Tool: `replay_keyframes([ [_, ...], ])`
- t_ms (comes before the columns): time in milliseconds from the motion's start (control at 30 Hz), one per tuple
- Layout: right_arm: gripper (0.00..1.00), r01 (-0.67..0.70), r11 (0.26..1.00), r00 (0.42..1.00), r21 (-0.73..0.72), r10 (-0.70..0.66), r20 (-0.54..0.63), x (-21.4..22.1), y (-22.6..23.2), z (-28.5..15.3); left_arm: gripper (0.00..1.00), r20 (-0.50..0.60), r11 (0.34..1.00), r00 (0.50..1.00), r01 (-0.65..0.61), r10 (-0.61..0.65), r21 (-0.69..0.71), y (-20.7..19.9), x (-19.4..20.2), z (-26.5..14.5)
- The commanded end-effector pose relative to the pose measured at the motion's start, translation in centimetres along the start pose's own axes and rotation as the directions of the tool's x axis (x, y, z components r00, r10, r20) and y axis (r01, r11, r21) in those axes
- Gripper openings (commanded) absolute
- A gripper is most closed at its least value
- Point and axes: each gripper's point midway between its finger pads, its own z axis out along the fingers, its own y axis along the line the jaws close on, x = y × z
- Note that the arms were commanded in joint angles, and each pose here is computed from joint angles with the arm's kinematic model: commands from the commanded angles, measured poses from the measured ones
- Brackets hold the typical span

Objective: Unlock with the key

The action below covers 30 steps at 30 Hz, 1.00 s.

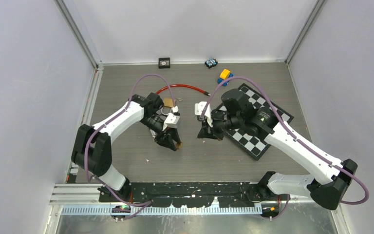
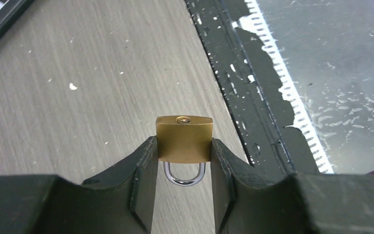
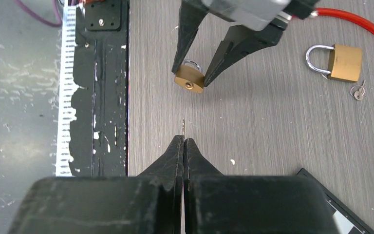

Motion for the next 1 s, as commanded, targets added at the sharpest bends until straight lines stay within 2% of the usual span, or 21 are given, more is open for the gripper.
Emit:
replay_keyframes([
  [0,0.01,0.147,0.989,0.988,0.022,-0.146,-0.044,-0.7,0.7,-0.4,0.0,0.143,0.998,0.989,-0.03,0.021,0.062,-1.8,-3.1,-0.1],
  [267,0.01,0.253,0.967,0.96,-0.032,-0.255,-0.115,-0.2,2.5,1.7,0.0,0.191,0.991,0.98,-0.07,0.048,0.111,-3.0,-4.1,-0.3],
  [533,0.01,0.326,0.942,0.927,-0.073,-0.334,-0.172,-0.8,3.5,3.5,0.0,0.242,0.982,0.97,-0.027,-0.019,0.185,-3.3,-5.0,-0.3],
  [800,0.01,0.359,0.931,0.905,-0.065,-0.364,-0.218,-1.0,3.4,3.9,0.0,0.25,0.982,0.968,-0.024,-0.024,0.187,-3.5,-4.8,-0.1],
  [967,0.01,0.316,0.949,0.926,0.007,-0.307,-0.22,-1.0,2.6,4.0,0.0,0.24,0.985,0.971,-0.05,0.009,0.163,-3.6,-4.3,-0.1],
])
